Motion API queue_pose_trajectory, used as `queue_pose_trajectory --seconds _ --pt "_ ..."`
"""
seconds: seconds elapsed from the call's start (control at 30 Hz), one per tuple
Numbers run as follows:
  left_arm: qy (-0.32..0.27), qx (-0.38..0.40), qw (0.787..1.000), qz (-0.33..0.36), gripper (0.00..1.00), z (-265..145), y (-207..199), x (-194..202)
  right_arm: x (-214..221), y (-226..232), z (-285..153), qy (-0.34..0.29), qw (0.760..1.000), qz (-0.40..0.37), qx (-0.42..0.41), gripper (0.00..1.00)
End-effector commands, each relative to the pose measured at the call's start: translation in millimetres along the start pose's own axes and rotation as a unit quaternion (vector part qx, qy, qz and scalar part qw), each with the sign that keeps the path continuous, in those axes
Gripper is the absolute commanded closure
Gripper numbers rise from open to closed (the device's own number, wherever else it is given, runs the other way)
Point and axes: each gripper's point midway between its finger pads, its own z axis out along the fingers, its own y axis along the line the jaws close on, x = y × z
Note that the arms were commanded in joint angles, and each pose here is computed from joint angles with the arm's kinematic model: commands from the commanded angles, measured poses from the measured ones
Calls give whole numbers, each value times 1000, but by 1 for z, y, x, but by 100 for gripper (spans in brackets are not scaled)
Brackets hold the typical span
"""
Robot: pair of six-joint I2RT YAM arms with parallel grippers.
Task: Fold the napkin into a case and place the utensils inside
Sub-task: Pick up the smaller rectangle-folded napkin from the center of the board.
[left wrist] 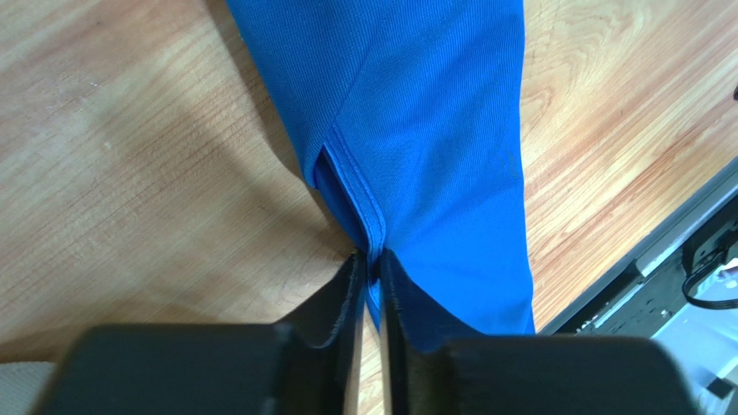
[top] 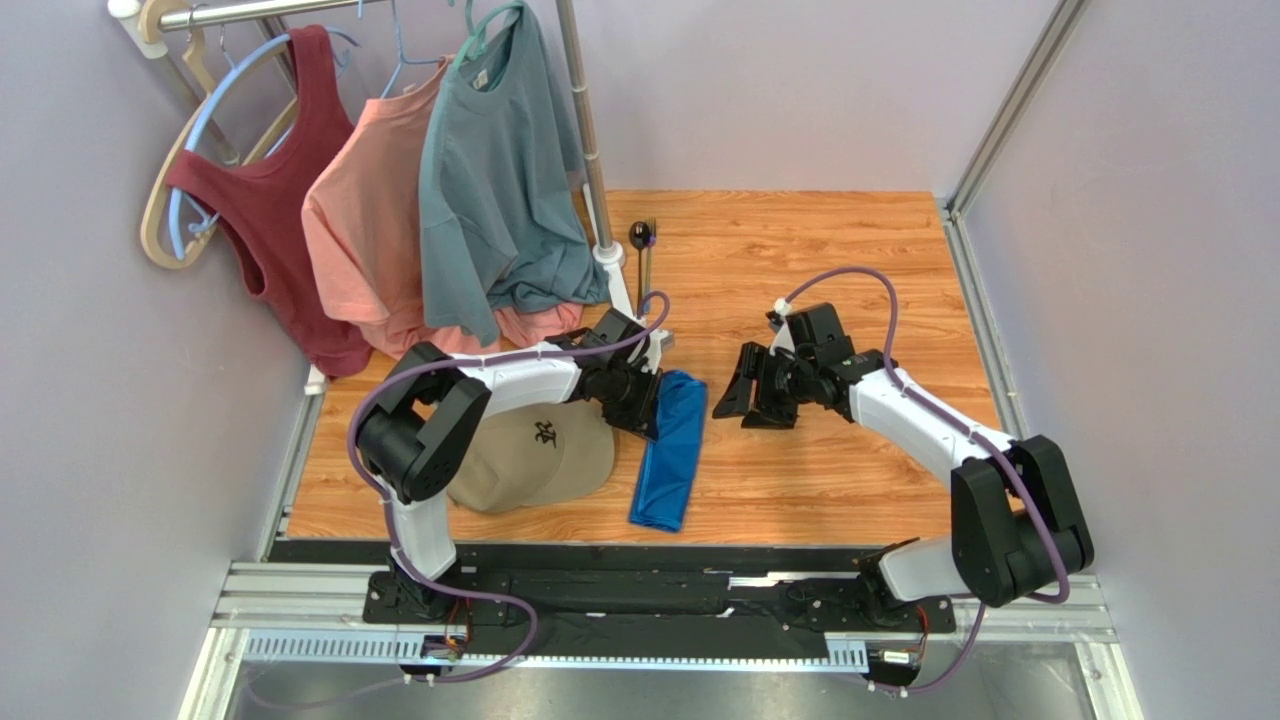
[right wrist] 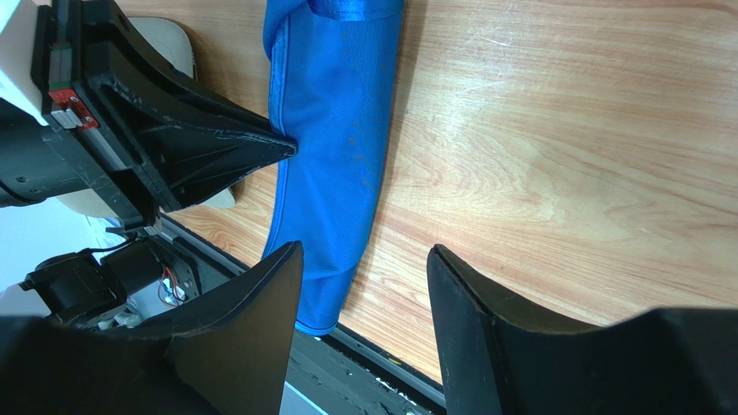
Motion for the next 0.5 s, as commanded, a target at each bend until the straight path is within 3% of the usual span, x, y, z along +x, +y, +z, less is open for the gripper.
queue_pose_trajectory --seconds 0.0,0.07,0.27,0.47 --pt "-16 12 1000 -4 95 1 -6 -6 -4 10 5 -6 1000 -3 -22 41" --pt "-27 11 1000 -3 100 -4 -8 -12 -4 12 8 -5 1000 5 -26 41" --pt "-82 11 996 22 100 -35 -23 -37 -19 18 11 -26 998 55 -18 34" --pt "-98 0 995 36 100 -51 -27 -45 -39 38 6 -54 995 78 -45 28"
